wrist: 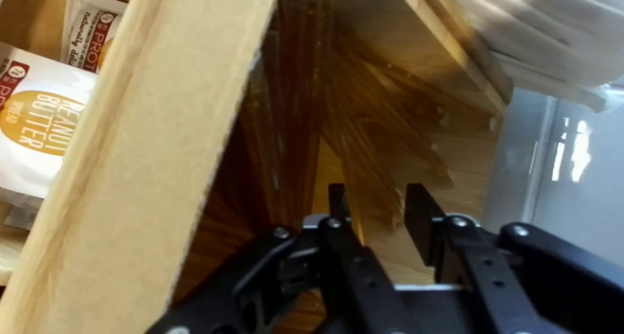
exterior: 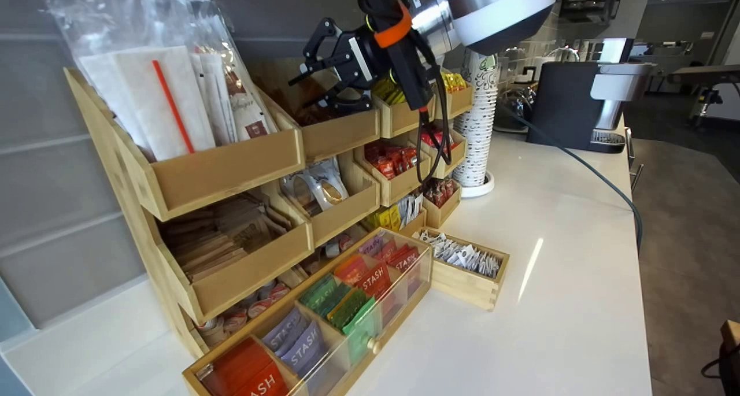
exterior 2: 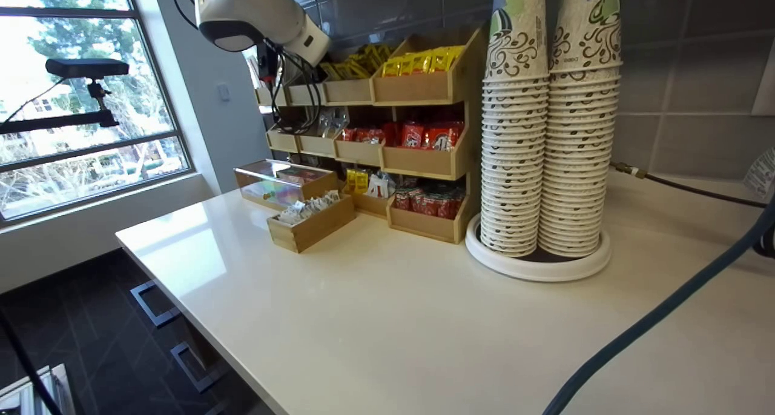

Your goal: Remove a brown stick from the second top compartment from the left and put it on the counter

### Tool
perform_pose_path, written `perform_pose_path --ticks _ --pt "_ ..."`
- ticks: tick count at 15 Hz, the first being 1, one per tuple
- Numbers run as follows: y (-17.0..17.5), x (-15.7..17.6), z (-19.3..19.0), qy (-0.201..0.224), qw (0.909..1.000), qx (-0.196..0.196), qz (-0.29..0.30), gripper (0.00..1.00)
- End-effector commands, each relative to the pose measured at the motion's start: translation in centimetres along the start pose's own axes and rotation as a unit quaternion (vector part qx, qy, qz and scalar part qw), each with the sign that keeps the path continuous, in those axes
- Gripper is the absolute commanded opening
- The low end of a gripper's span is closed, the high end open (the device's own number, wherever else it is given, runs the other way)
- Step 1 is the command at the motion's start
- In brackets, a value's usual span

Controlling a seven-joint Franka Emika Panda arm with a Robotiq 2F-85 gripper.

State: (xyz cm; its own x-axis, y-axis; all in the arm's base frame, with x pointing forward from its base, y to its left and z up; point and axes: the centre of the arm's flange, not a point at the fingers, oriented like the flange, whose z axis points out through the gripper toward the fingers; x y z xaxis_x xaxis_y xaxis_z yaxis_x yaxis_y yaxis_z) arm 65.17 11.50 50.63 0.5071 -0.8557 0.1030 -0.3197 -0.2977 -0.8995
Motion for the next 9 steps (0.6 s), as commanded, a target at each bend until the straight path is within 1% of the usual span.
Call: perform_pose_path --ticks 1,2,3,8,9 --pt "-0.67 0.27 0.9 0.014 0.9999 0.004 -0.009 0.06" --pt "-0.73 0.33 0.87 0.015 0.9998 0.004 -0.009 0.02" --pt "-0.71 0.4 0.85 0.015 0.9998 0.004 -0.009 0.0" --pt "-0.6 0.67 0.75 0.019 0.9998 0.002 -0.008 0.0" --pt "-0.59 0.71 0.72 0.019 0.9998 0.001 -0.009 0.22"
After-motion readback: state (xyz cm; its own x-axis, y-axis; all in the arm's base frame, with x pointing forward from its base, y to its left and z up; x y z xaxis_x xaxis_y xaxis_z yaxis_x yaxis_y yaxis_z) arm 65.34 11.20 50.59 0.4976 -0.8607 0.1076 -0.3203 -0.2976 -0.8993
